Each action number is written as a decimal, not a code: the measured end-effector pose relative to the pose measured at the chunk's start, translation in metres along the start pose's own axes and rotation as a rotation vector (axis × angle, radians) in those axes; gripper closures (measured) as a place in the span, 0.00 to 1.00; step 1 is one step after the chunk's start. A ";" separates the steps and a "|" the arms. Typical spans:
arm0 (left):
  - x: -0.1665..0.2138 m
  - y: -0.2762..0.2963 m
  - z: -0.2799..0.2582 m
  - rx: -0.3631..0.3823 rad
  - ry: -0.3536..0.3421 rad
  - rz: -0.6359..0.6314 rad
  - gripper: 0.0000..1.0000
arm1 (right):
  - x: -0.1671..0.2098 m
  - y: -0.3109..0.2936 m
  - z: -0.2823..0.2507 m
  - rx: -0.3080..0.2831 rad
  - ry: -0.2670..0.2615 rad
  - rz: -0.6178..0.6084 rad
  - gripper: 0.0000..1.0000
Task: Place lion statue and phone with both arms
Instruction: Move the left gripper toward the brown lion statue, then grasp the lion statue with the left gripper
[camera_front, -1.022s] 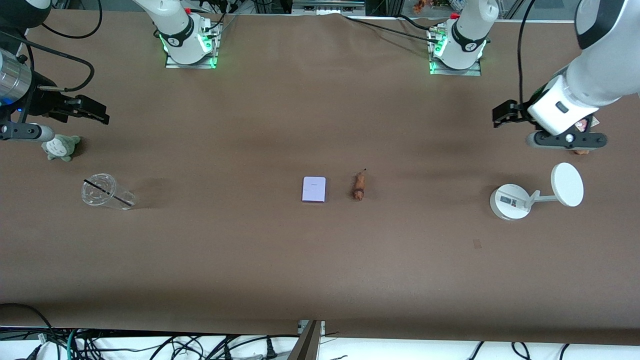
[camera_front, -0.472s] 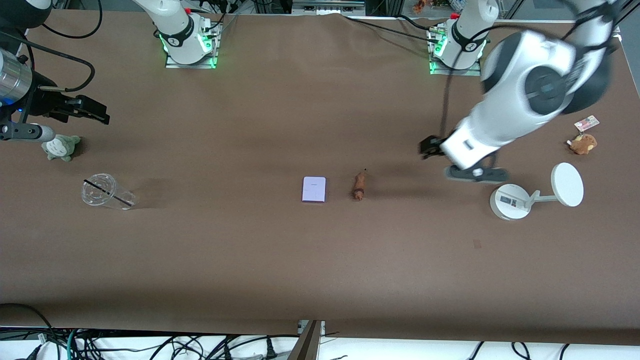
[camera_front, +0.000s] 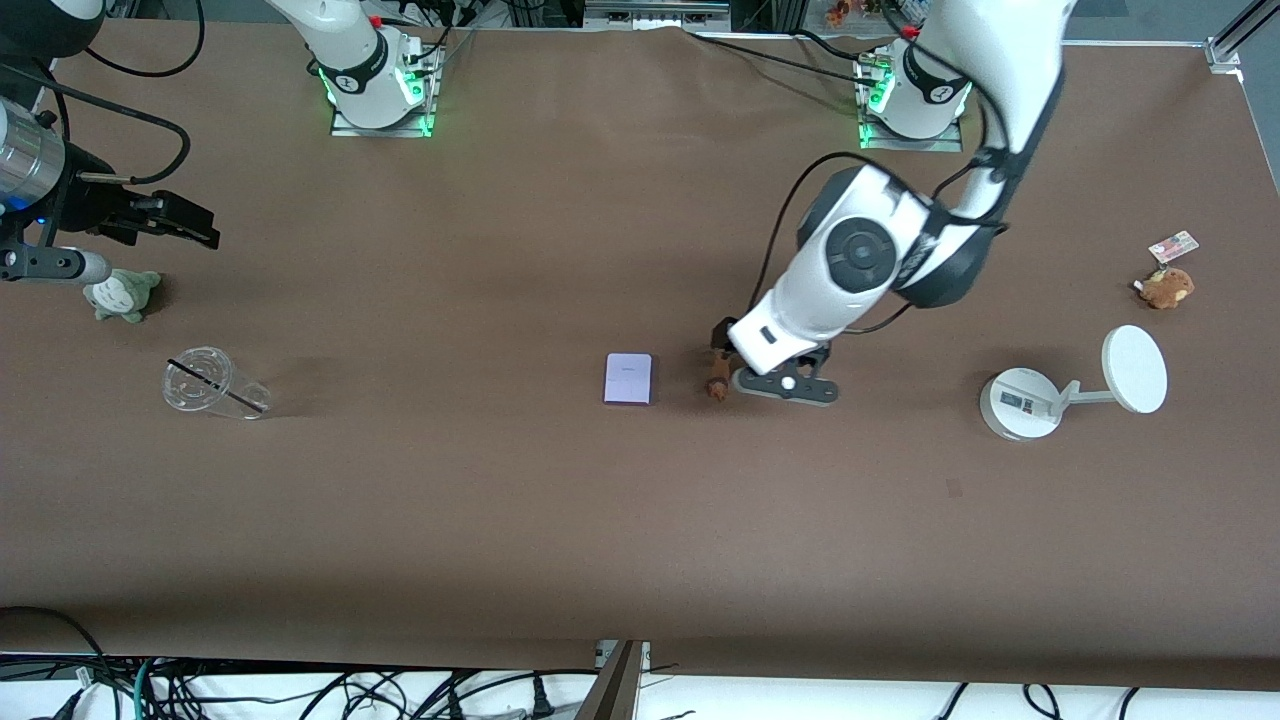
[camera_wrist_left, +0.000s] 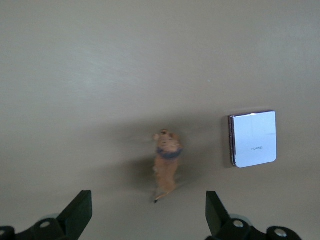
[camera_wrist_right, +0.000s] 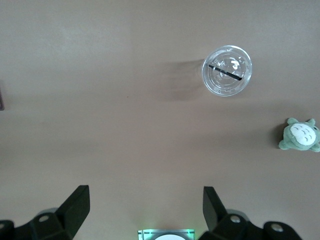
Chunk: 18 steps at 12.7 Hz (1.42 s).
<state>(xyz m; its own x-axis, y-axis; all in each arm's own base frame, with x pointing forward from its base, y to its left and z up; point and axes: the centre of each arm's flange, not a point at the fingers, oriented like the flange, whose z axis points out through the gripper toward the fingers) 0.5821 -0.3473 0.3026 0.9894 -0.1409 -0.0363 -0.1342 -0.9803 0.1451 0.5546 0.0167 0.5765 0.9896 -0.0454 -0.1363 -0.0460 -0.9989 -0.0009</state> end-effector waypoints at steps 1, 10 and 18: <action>0.001 0.003 0.019 0.003 0.001 0.010 0.00 | 0.000 0.000 0.000 0.000 0.000 0.000 0.00; -0.006 0.016 0.100 0.035 0.003 0.086 0.06 | 0.000 0.000 0.001 0.000 -0.002 0.000 0.00; 0.005 0.001 0.082 0.100 -0.002 0.092 0.65 | 0.003 -0.008 0.011 0.003 -0.011 -0.013 0.00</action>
<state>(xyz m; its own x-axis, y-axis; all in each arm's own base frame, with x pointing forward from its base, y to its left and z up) 0.5822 -0.3599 0.2217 0.9726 -0.2308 -0.0293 -0.2293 -0.9722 0.0485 0.5561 0.0249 0.5652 0.9885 -0.0324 -0.1475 -0.0336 -0.9994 -0.0060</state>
